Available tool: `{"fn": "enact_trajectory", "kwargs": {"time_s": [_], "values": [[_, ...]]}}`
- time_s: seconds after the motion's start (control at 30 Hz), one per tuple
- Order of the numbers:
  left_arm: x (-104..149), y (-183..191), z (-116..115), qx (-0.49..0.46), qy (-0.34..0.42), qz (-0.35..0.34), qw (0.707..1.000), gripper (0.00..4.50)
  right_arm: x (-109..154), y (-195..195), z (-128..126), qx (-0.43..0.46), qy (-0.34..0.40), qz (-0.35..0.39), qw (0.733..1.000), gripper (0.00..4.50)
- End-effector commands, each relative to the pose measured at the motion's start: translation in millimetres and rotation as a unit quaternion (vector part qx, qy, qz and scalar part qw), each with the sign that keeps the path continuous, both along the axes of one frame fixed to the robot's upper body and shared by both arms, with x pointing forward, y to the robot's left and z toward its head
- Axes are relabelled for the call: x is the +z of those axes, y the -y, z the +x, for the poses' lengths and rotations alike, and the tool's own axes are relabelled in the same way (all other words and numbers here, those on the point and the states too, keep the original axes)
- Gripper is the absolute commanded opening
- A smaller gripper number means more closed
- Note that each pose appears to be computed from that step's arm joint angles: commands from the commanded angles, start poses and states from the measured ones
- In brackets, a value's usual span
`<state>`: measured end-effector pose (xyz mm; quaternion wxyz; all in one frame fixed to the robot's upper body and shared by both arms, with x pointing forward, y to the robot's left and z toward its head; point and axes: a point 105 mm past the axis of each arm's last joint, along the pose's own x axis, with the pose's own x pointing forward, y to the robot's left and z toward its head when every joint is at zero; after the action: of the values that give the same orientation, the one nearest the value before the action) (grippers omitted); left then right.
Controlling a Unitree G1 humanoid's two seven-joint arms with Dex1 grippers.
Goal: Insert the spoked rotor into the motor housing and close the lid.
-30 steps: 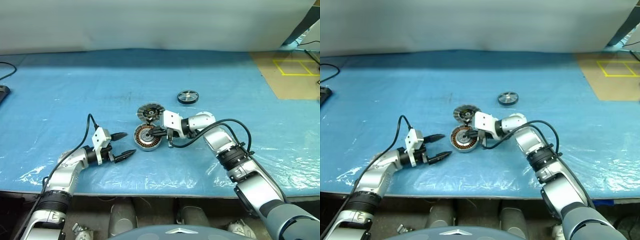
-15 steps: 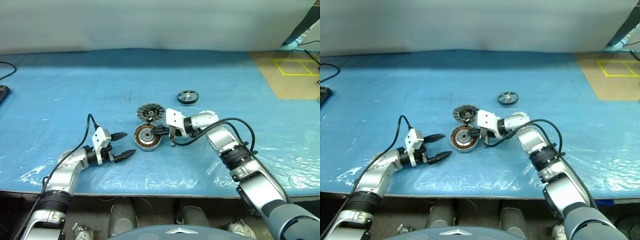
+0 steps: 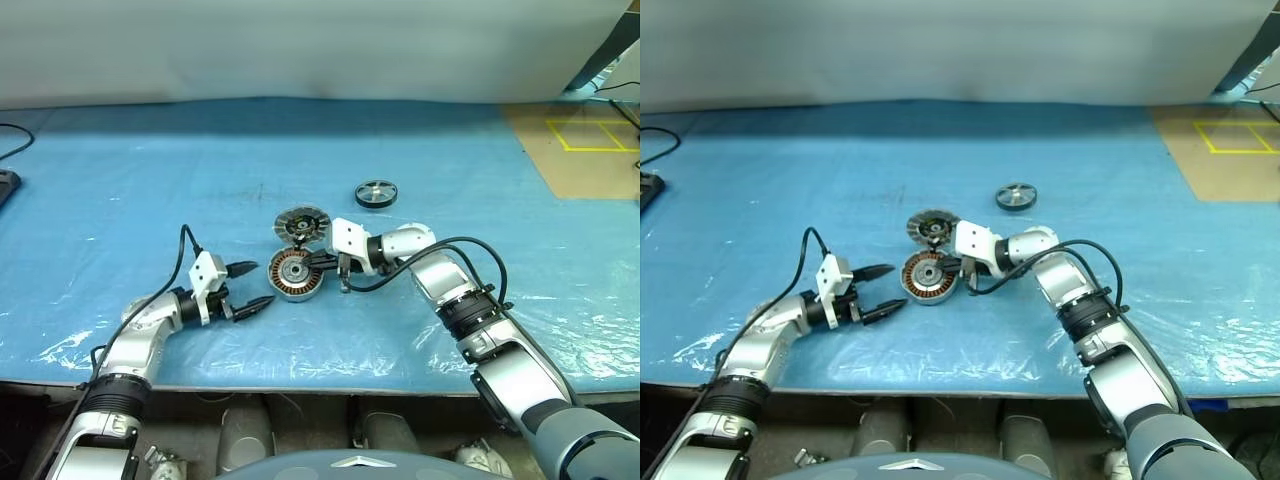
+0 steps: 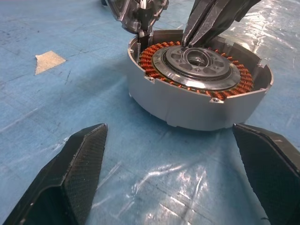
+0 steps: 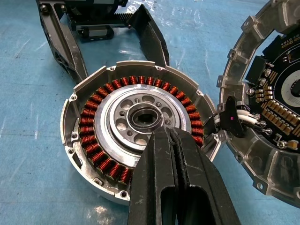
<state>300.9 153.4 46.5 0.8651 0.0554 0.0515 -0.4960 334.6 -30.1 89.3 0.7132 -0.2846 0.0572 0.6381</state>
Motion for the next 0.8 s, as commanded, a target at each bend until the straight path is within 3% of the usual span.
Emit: {"fn": "enact_trajectory", "kwargs": {"time_s": [0.03, 0.23, 0.8], "values": [[-8, 13, -1, -0.022, -0.015, 0.005, 1.000, 4.50, 2, -3, 0, 0.008, 0.006, 0.000, 1.000, 0.02], [-4, 31, 3, -0.044, -0.010, -0.005, 0.999, 4.50, 8, -10, -5, 0.018, 0.002, 0.015, 1.000, 0.02], [-3, 28, 1, -0.042, -0.014, -0.001, 0.999, 4.50, 24, -23, -23, 0.055, -0.016, 0.051, 0.997, 0.02]]}}
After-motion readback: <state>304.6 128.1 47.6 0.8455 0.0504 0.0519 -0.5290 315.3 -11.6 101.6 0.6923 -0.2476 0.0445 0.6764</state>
